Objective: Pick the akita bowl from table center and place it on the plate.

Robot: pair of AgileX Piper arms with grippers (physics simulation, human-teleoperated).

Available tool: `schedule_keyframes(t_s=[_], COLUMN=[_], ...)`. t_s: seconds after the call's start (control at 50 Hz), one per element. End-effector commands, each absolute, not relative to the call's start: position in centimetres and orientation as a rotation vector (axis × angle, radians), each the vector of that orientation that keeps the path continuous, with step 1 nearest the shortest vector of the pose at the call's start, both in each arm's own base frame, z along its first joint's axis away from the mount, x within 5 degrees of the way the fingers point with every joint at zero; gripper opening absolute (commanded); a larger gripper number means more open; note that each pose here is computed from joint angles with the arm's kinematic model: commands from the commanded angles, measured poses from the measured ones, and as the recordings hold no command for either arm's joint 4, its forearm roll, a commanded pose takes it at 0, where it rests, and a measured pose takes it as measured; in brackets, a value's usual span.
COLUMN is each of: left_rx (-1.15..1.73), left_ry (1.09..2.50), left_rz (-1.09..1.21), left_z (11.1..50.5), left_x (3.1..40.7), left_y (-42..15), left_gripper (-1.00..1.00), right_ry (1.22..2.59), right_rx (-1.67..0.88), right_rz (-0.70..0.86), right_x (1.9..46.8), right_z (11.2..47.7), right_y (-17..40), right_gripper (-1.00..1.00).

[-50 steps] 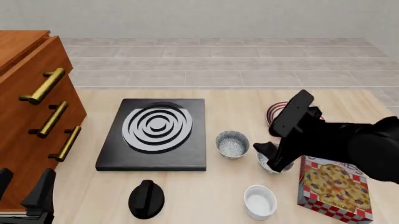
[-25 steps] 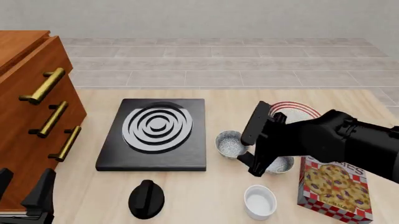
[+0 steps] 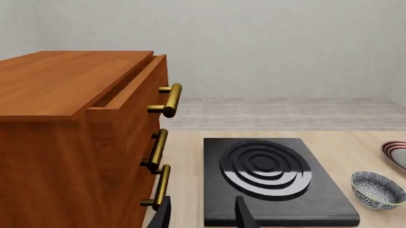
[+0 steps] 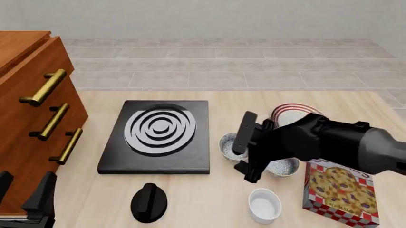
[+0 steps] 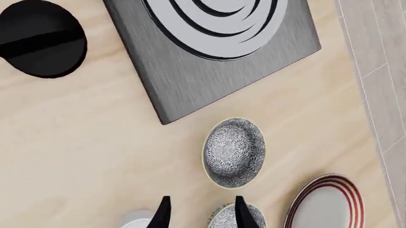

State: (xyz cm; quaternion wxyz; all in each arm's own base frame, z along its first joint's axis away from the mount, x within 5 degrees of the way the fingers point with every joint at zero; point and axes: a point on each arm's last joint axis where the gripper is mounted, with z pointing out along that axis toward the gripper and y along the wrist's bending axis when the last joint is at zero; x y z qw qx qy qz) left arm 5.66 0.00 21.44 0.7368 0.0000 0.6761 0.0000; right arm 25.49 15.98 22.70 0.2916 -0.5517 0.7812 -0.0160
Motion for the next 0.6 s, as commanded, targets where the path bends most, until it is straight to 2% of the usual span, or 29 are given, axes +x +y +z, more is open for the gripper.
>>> schedule_keyframes(t_s=[0.02,0.18,0.24,0.3,0.6], left_rx=[0.0,0.0,0.0,0.0,0.0], left_ry=[1.485,1.485,1.485,1.485,1.485], left_rz=[0.0,0.0,0.0,0.0,0.0], left_z=[21.4,21.4,21.4,21.4,21.4], left_x=[5.7,5.7,5.7,5.7,5.7], left_y=[0.0,0.0,0.0,0.0,0.0], left_gripper=[1.0,1.0,1.0,1.0,1.0], right_ry=[2.073,2.083,2.067,2.065,2.074], right_rx=[-1.511,-1.542,-1.525,-1.557,-1.572], right_rz=[-0.043,-0.076,-0.045,-0.066,-0.075], right_x=[25.9,26.7,26.4,27.0,27.4], right_z=[22.0,21.0,22.1,20.8,20.2], right_y=[16.7,15.8,17.1,16.8,16.6], right_gripper=[1.0,1.0,1.0,1.0,1.0])
